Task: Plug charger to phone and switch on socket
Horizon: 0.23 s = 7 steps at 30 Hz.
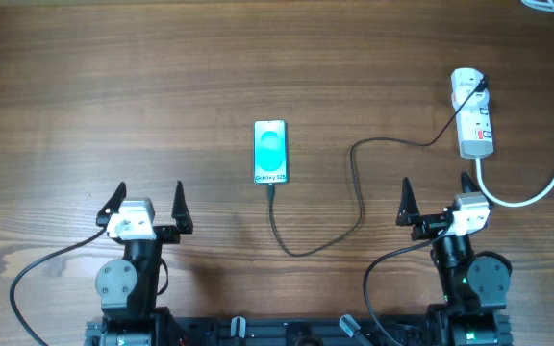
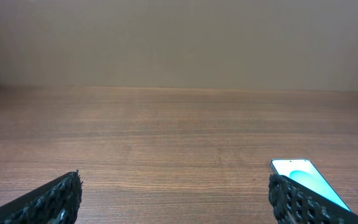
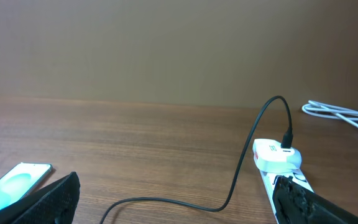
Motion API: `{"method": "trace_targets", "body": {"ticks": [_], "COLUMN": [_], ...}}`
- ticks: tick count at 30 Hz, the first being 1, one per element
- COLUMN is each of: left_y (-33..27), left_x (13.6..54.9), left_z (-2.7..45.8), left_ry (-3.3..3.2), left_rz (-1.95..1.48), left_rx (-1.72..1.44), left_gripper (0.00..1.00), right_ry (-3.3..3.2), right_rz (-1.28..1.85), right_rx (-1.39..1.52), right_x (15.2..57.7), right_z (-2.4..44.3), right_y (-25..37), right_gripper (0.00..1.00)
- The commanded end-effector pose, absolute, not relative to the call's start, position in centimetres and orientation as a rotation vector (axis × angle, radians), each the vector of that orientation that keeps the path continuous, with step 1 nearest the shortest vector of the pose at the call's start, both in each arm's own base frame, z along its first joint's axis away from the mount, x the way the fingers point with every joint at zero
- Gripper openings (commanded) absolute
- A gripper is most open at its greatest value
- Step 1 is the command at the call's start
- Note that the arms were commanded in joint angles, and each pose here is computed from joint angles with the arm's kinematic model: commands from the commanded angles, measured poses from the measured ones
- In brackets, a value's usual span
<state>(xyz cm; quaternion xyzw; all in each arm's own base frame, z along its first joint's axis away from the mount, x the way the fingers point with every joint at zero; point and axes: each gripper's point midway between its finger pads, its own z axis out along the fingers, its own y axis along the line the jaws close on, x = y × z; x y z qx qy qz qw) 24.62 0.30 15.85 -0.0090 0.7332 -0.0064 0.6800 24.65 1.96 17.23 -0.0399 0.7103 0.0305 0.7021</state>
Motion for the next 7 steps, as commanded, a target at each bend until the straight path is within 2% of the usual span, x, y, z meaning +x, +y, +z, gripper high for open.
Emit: {"method": "trace_targets", "body": {"ticks": [1,7], "left_y": [0.5,0.5], "left_x": [24.6,24.6], "left_z": [15.68,15.69], "left_ry": [1.645,1.644], "left_rz": [0.007,0.007], "left_rx": [-0.012,-0.012], "left_gripper": [1.0,1.0], "right_ry": [1.567,1.567], "right_rz": [0.041,0.041], "right_rx": [-0.081,-0.081], "right_x": [24.62,24.62], "right_z": [17.55,17.55], "right_y": [1.55,1.55], "right_gripper": [1.0,1.0]}}
